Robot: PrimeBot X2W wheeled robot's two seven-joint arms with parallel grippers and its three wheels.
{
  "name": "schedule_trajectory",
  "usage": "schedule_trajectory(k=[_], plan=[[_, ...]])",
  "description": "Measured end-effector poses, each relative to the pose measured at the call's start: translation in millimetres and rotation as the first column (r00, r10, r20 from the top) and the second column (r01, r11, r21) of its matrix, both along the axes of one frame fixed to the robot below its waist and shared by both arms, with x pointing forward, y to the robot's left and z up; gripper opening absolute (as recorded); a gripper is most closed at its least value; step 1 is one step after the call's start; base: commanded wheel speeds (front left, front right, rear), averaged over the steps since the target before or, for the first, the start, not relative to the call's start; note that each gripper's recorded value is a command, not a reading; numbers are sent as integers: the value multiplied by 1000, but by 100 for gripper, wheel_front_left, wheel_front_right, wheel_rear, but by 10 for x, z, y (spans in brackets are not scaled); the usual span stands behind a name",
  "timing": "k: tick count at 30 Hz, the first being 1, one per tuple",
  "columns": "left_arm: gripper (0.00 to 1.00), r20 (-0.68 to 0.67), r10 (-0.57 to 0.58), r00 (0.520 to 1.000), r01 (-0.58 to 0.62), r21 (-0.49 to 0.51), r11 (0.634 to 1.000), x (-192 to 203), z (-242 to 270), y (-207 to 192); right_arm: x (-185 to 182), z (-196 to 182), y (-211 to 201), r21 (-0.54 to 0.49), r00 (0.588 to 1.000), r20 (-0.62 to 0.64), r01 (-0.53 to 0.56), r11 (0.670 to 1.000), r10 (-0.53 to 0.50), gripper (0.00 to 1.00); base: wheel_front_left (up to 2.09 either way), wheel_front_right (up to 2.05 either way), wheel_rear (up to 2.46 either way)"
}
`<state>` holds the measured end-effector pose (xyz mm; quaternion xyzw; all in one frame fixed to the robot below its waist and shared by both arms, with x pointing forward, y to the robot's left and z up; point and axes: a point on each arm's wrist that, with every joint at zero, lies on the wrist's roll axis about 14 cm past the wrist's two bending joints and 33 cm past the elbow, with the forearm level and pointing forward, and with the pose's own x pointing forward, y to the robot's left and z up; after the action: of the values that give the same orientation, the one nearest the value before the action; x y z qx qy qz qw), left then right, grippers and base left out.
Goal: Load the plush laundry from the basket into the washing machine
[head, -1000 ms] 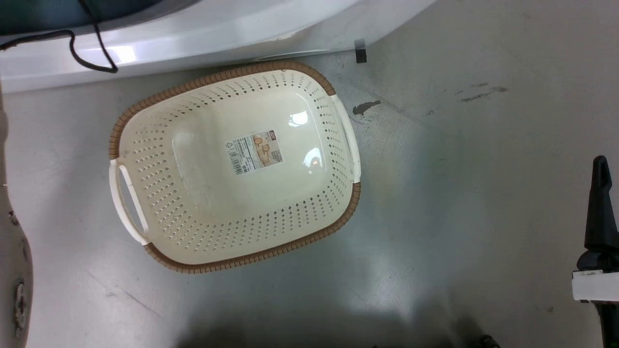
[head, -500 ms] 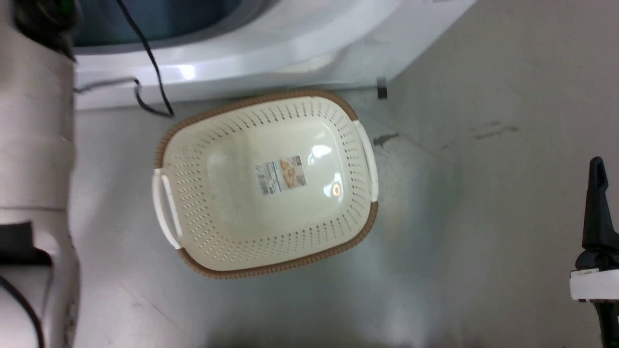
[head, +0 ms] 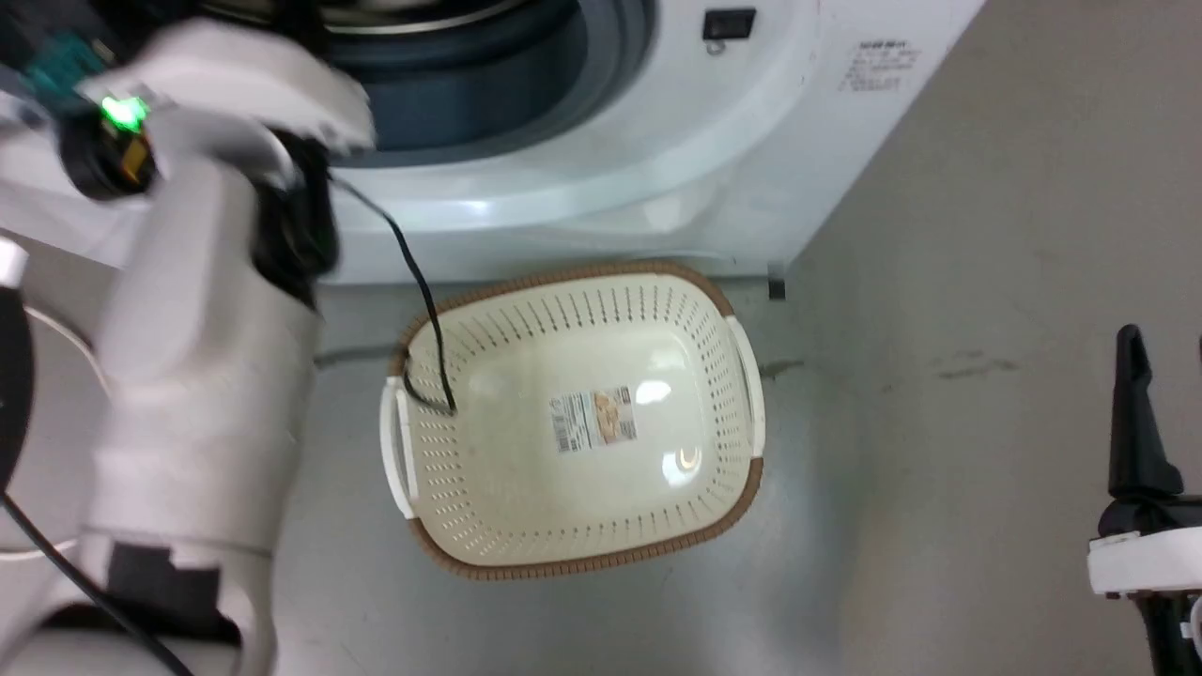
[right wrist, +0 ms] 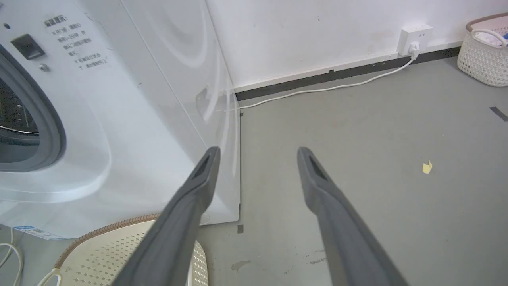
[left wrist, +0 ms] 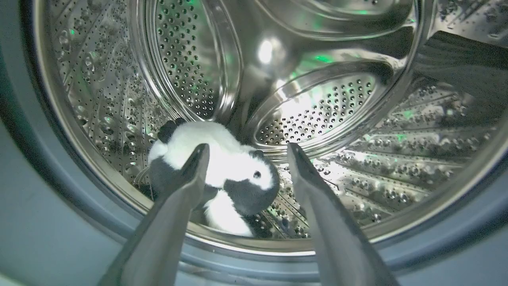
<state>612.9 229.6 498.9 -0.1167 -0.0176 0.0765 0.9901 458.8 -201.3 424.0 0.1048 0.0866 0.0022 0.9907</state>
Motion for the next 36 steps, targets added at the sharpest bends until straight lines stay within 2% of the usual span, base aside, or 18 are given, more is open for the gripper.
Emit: schedule_trajectory(k=[11, 23, 31, 36], plan=[[100, -39, -23, 999, 25, 28, 999, -661, -43, -111, -117, 309, 192, 39, 998, 62, -35, 999, 32, 100, 0, 0, 0], [100, -45, -72, 996, 76, 107, 991, -1396, 65, -155, -448, 620, 322, 60, 990, 130, -66, 996, 57, 100, 0, 0, 0], [100, -19, -93, 996, 94, 121, 988, -1844, 144, -125, -693, 781, 392, 53, 981, 177, -87, 995, 76, 100, 0, 0, 0], [100, 22, -96, 995, 92, 124, 988, -2133, 245, -99, -864, 855, 436, 12, 975, 197, -104, 994, 100, 100, 0, 0, 0]])
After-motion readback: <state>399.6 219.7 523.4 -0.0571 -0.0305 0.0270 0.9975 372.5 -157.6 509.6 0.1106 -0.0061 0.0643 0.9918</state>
